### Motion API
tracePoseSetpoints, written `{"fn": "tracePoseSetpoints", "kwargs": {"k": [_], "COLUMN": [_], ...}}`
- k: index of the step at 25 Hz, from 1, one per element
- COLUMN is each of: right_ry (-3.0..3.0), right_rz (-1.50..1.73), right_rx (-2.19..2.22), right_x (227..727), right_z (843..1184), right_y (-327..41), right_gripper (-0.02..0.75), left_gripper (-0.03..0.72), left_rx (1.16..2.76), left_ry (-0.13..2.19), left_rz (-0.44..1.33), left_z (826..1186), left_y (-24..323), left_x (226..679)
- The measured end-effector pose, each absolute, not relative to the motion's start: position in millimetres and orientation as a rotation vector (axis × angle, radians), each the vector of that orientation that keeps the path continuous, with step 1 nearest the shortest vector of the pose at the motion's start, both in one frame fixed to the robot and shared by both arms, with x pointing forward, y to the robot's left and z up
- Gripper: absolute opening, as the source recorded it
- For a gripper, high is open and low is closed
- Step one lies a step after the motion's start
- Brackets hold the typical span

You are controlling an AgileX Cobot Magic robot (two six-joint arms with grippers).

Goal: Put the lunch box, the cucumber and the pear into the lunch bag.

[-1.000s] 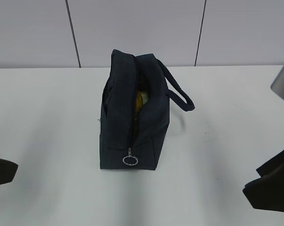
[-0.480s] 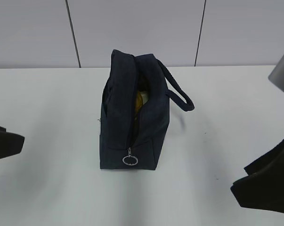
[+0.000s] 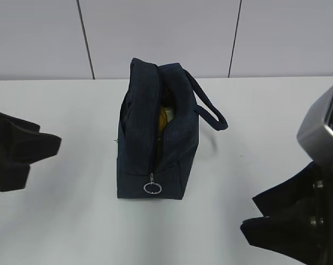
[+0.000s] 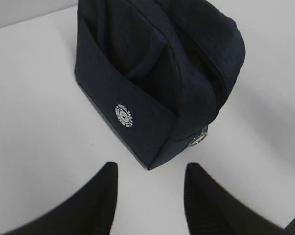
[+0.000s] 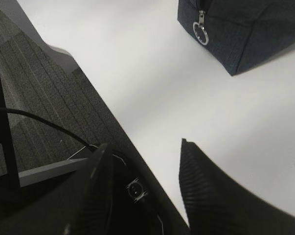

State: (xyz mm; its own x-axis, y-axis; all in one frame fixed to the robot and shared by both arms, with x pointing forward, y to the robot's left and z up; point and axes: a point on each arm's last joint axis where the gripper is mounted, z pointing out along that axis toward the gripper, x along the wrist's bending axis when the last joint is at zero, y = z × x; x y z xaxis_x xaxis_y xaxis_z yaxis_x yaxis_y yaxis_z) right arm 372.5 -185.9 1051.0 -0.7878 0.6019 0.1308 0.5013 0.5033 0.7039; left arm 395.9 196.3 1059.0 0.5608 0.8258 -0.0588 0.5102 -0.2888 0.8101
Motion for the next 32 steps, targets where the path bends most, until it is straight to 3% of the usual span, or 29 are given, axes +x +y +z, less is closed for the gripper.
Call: {"fn": "tracePoseSetpoints", "kwargs": {"k": [12,23,32], "right_ry": [2.417,2.224,2.487], "right_rz": [1.26,1.459,1.283], "right_rx": [0.953,1.088,0.845], "right_x": [380,383,371], "right_z": [1032,1026,1014], "right_y": [-187,-188,-186], "right_gripper": [0.358,0.358,0.357], "left_gripper": [0.275,0.275,0.275], "left_rx": [2.048,1.968,1.981], "left_ry": [0.984,0.976,0.983], "left_rz": [0.449,0.489,0.478], "left_z": [1009,1010,1009], "left_y": [143,139,139], "left_x": [431,439,438]}}
